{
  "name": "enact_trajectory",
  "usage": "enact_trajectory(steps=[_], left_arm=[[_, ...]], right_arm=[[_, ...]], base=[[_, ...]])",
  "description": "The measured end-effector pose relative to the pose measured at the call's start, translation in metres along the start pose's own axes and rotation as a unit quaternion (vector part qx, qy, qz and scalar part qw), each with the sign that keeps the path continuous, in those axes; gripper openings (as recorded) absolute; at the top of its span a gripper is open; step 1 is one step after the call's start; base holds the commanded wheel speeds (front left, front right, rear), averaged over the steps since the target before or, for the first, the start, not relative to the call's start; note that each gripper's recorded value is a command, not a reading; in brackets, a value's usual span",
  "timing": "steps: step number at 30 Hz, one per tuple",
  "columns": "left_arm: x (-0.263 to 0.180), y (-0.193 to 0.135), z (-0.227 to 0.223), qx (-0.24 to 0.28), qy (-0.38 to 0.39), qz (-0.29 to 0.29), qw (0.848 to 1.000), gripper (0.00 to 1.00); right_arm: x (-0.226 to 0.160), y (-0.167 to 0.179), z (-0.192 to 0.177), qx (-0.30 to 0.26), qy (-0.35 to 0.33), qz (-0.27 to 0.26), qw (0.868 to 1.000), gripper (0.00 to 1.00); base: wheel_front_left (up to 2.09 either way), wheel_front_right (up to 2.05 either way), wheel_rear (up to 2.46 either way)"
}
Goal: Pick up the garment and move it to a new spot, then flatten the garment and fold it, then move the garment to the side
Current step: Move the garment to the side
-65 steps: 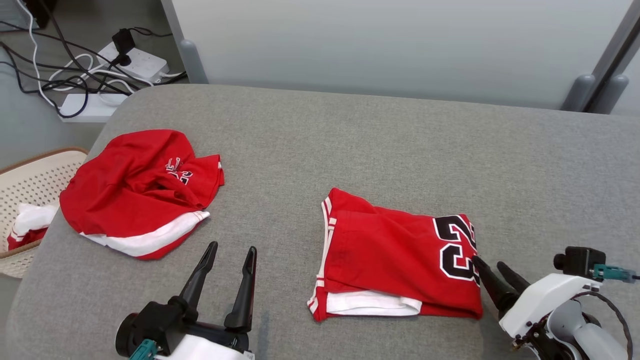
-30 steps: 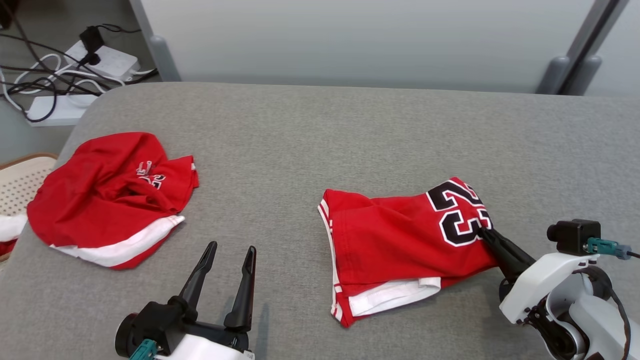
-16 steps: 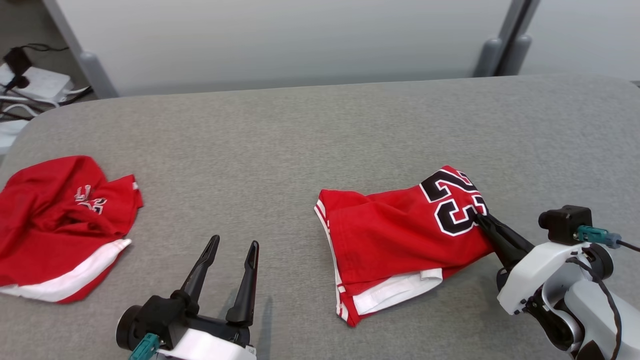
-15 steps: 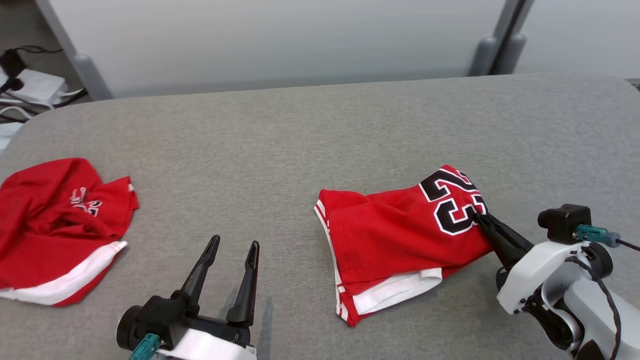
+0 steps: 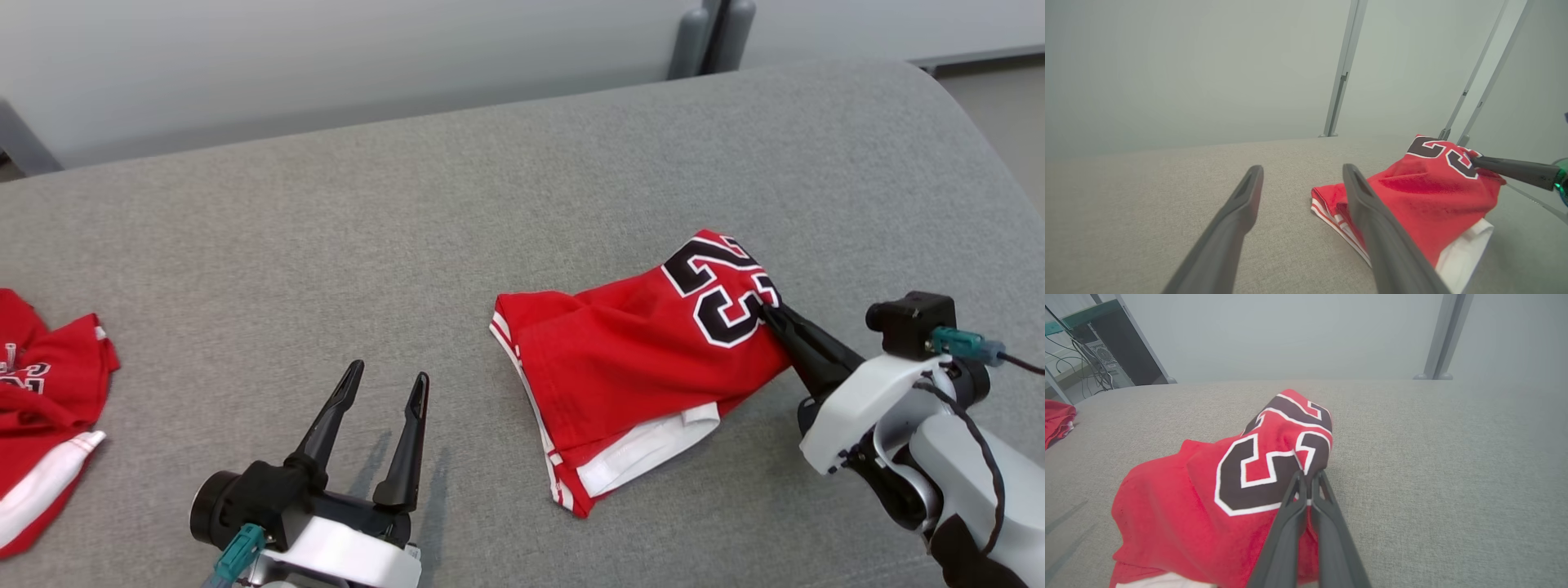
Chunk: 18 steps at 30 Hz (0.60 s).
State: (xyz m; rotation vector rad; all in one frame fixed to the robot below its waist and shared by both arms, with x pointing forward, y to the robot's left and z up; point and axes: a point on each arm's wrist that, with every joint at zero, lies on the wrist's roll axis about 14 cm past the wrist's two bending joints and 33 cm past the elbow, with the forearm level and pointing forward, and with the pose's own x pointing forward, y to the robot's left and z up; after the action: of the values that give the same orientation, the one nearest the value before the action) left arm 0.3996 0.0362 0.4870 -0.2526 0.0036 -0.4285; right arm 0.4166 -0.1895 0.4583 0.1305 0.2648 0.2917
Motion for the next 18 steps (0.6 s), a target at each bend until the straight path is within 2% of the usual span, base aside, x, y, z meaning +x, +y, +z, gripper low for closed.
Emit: enact_trajectory(steps=[8, 13, 18], left_arm=[[0.016, -0.006, -0.019, -0.007, 0.021, -0.021, 1.000, 1.00], [0.034, -0.007, -0.034, -0.007, 0.031, -0.039, 0.999, 1.00], [0.045, -0.004, -0.045, -0.010, 0.037, -0.045, 0.998, 1.00]], right_arm=[[0.014, -0.020, 0.013, -0.031, -0.003, -0.015, 0.999, 0.00], [0.046, -0.039, 0.041, -0.080, -0.017, -0.020, 0.996, 0.00], [0.071, -0.056, 0.058, -0.101, -0.023, -0.032, 0.994, 0.00]], base=[[0.00, 0.00, 0.00], [0.00, 0.00, 0.00], [0.00, 0.00, 0.00]])
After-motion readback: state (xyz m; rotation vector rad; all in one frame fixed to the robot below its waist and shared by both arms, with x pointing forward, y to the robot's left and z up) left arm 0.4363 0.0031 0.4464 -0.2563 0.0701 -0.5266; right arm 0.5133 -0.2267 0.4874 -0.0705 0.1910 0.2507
